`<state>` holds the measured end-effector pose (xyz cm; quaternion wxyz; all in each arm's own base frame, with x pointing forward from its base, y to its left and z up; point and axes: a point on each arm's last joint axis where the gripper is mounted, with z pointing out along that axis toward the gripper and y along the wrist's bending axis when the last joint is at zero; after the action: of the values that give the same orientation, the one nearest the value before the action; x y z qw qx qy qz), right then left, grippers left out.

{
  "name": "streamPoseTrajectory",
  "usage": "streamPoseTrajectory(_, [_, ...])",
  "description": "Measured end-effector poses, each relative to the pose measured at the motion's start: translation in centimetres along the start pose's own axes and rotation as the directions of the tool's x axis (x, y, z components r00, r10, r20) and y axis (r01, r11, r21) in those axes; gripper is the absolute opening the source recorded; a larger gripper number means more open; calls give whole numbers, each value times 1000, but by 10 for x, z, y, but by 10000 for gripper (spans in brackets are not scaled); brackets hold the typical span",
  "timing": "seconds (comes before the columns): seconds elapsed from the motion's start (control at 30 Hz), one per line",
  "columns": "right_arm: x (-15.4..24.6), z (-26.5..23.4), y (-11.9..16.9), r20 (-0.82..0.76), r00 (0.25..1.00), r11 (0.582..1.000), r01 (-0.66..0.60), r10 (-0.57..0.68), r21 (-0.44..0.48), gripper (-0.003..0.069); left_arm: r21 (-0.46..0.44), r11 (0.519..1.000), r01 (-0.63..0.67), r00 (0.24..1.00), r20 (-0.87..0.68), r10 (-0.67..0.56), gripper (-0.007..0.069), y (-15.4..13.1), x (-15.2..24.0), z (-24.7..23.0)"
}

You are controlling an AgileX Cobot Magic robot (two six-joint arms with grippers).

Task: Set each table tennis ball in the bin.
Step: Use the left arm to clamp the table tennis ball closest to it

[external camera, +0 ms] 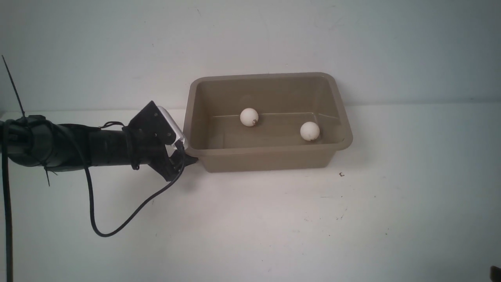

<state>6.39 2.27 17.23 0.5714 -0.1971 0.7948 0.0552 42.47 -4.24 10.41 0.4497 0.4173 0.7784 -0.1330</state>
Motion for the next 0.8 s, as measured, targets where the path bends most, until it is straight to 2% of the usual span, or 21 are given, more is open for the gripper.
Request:
streamPoseTrajectory(0.33, [0,0,0,0,1000,1000,-1,1,0,496,23,999,35,999,9,-36,498,-2,9,9])
streamPoseTrajectory(0.53, [0,0,0,0,1000,1000,-1,1,0,496,21,999,35,999,9,-35,351,-2,8,8])
streamPoseTrajectory(0.63, [0,0,0,0,1000,1000,-1,1,0,496,-15,1000,27,1000,-4,-28,346,2,-1,-1])
streamPoseTrajectory(0.8, [0,0,0,0,1000,1000,-1,1,0,496,-124,992,-16,1000,3,17,345,16,-33,-31])
